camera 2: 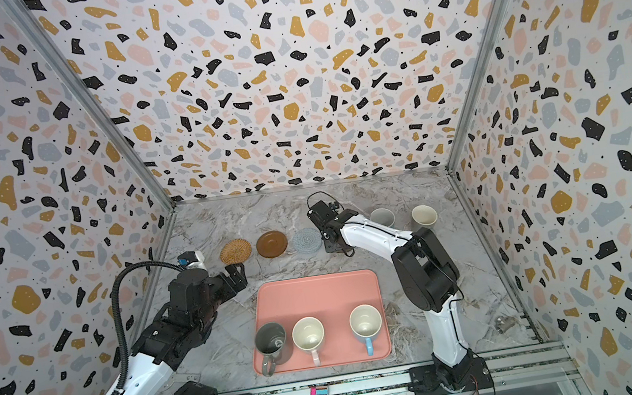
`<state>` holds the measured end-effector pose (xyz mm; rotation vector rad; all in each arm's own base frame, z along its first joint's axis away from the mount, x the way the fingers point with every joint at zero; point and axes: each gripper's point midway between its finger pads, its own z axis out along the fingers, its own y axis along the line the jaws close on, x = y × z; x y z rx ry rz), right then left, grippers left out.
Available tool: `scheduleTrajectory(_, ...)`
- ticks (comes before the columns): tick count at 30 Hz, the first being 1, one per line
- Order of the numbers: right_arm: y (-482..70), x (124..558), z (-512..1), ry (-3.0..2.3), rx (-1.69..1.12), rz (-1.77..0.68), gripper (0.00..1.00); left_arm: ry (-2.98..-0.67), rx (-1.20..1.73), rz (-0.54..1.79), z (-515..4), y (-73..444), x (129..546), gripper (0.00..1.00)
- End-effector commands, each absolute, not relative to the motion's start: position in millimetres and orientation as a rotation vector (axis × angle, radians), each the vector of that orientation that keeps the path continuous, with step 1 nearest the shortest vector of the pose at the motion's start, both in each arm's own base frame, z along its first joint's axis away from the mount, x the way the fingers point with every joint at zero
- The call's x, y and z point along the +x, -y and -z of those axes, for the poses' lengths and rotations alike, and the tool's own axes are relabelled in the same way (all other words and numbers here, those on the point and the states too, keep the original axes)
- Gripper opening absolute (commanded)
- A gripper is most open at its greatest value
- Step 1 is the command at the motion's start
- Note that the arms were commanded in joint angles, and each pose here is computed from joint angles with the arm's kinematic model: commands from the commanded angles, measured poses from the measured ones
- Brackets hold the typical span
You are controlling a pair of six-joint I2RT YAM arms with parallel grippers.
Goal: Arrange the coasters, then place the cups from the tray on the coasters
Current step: 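Lower the pale green mug onto the wooden coaster and open right gripper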
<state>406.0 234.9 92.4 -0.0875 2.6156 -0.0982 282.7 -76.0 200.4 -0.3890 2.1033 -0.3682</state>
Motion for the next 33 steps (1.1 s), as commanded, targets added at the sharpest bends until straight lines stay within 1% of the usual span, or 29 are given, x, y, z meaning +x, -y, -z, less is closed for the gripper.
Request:
scheduleTrajectory(1,-240,425,-119,-2.525,-0.027,0.06,0.14,-2.098,-0.388,0.346,-200,72,281,0.99)
scheduleTrajectory(5,-240,424,-115,-2.534,-0.029,0.064,0.14,-2.097,-0.39,0.343,-200,71,280,1.0)
scheduleTrajectory(11,-241,423,-108,-2.552,-0.024,0.063,0.17,-2.096,-0.391,0.344,-200,71,280,1.0)
scheduleTrajectory(22,-240,422,-108,-2.557,-0.01,0.057,0.34,-2.096,-0.392,0.347,-200,72,280,0.99)
scheduleTrajectory(33,-240,415,-111,-2.563,-0.003,0.037,0.4,-2.096,-0.39,0.35,-201,72,279,1.0)
